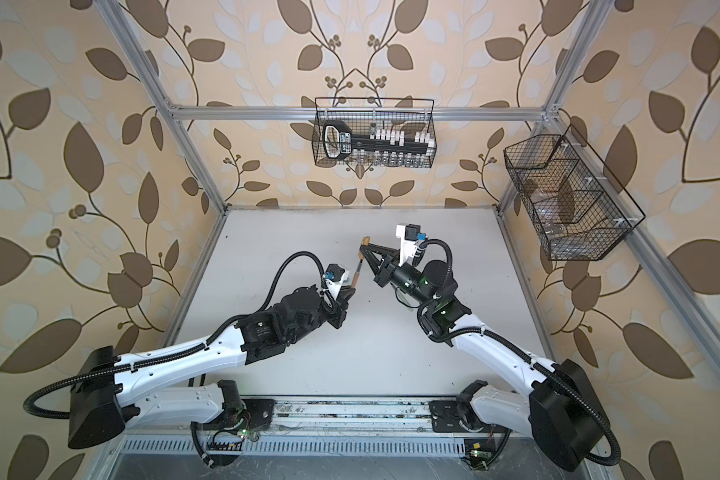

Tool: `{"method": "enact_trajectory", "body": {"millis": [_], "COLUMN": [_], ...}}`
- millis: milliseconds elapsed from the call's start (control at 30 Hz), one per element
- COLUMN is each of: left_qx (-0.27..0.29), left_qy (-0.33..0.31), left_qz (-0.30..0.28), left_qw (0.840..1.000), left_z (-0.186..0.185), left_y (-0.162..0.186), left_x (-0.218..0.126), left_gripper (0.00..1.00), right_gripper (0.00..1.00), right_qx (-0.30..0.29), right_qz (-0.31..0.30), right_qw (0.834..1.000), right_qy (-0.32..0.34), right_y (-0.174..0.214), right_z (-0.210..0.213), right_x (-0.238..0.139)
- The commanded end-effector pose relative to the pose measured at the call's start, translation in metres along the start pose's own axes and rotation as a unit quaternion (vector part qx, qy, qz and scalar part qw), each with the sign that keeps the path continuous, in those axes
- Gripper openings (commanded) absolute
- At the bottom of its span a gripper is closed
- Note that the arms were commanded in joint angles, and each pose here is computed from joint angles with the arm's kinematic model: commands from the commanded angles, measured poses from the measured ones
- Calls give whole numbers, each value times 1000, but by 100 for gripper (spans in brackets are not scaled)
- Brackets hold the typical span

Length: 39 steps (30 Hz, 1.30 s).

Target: Insert the pens into the pen caps

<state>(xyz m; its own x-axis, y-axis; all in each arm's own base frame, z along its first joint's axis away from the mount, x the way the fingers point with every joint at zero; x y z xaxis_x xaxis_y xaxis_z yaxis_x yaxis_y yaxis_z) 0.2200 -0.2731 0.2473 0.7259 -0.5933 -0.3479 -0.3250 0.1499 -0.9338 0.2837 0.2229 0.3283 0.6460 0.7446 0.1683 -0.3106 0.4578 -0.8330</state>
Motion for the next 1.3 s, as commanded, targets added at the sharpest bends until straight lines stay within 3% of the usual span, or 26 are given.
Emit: {"method": "enact_trajectory", "body": {"millis": [0,1267], "left_qx": [-5,-5], "left_qy": [-3,0], "left_qz": [-42,-46], "left_qw": [999,999], "left_z": [-2,-2], "left_y": [-26,-26], "left_x": [-9,-10], "left_gripper": [0,0], "right_gripper": [0,0], "right_qx": [3,-17], "right_qz": [4,-26], "right_qw": [1000,999], "right_qy": [-3,-8], "right_y": [7,-18], "right_z": [0,6], "right_x": [-4,1]}}
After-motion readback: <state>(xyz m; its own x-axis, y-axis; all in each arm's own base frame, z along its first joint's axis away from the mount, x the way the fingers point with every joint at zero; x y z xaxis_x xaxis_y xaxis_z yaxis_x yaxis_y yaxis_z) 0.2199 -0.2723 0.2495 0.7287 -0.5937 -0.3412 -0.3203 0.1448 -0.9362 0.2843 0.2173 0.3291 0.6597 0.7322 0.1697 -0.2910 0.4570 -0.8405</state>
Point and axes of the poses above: each gripper's point midway between its finger pads, its own x axis out along the fingers, its own z axis along the line the jaws close on, y = z × x, the point moved 4 cm from there along -x, back along the fingers, and after that the axes turned 1 degree about -x, right-handed, at the moved point
